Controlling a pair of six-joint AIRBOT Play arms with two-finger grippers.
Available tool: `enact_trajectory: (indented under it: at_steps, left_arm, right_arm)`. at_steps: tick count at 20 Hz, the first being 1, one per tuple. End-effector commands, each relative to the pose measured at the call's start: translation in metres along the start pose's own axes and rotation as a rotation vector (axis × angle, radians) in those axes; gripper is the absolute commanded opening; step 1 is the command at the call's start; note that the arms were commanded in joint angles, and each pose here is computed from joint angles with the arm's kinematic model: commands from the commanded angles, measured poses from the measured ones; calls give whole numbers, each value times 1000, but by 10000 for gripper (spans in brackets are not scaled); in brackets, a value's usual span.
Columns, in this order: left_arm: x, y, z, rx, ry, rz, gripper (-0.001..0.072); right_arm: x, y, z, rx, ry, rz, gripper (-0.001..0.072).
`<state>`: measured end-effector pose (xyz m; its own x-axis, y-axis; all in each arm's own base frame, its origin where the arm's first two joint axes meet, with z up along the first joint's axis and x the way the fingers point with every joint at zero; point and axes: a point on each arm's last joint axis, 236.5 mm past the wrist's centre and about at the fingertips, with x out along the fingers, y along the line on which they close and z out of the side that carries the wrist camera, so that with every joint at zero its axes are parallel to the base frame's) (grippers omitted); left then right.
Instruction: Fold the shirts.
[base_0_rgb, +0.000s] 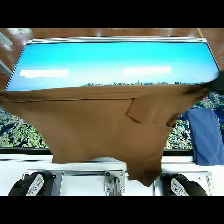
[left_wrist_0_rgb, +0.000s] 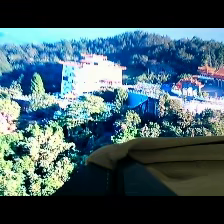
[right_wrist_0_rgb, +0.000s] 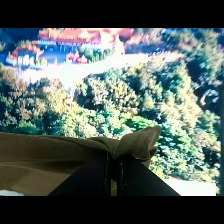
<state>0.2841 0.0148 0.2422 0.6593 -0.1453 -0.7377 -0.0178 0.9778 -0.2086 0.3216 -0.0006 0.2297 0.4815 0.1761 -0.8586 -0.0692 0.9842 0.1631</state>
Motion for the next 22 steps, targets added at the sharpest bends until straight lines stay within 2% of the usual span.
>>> enact_trajectory:
  at_steps: [1,6,11,16,19,22]
  left_arm:
    - [103,33,-5,-124,134,-46,37]
    - [234,53,17,-237,151,-150,38]
    - [308,49,50,-54,12,-164,38]
    - [349,58,44,-32,-4,-125,37]
    - [364,54,17,-76,94,-156,38]
    - [358,45,-19,-41,242,-201,37]
  right_arm:
    - [137,-5,9,34,147,14,62]
    - [273,5,83,108,-73,49,62]
    - [324,1,122,146,-257,49,62]
    - [364,-7,103,164,-199,37,62]
    - [376,-5,78,219,-96,48,62]
    - [359,1,51,201,35,56,62]
